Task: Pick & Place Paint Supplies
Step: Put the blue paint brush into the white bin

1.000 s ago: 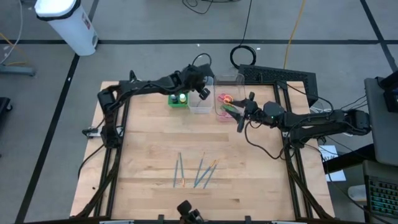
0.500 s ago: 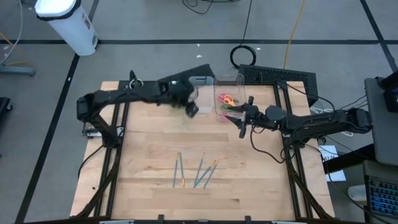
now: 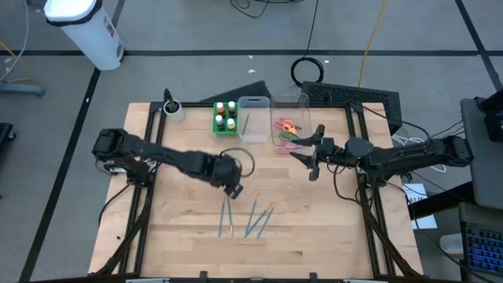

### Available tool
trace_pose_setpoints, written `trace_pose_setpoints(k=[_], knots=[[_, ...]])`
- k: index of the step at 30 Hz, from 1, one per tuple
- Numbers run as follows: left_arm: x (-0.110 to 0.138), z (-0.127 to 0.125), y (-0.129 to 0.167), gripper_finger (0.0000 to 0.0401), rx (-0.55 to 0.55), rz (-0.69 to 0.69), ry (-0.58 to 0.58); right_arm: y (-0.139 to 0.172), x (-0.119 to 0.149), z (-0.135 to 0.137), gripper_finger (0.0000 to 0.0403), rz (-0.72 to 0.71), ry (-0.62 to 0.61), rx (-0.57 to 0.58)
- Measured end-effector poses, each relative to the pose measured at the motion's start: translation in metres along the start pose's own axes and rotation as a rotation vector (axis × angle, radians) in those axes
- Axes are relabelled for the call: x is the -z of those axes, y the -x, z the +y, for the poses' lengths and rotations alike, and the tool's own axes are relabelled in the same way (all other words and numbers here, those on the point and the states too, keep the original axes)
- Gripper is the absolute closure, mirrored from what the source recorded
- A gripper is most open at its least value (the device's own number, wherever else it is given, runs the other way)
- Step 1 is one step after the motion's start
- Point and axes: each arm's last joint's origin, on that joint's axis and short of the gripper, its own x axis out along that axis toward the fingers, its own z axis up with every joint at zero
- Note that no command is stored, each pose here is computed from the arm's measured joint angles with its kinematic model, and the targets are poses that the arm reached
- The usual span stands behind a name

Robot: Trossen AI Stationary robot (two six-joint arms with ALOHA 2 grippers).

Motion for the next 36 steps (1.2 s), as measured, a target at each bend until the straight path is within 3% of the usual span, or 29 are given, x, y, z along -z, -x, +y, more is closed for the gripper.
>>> trace_pose_setpoints(k=[6,14,25,31,36], knots=[[0.040,0.004,-0.019,0.0155,-0.067,0.071,0.133,0.002,-0.005,-0.001,0.0218,-0.037,0.001,0.002],[0.057,0.015,-0.039,0.0155,-0.061,0.020,0.236,0.002,-0.007,-0.001,0.0218,-0.057,-0.022,0.002],[0.064,0.023,-0.055,0.0155,-0.040,0.011,0.238,0.002,-0.008,-0.001,0.0218,-0.067,-0.039,0.000],[0.066,0.020,-0.068,0.0155,-0.048,0.019,0.167,0.002,-0.008,-0.001,0.0218,-0.071,-0.040,0.000],[0.068,0.023,-0.071,0.0168,-0.086,0.041,0.197,0.002,-0.008,-0.001,0.0218,-0.072,-0.040,0.000]])
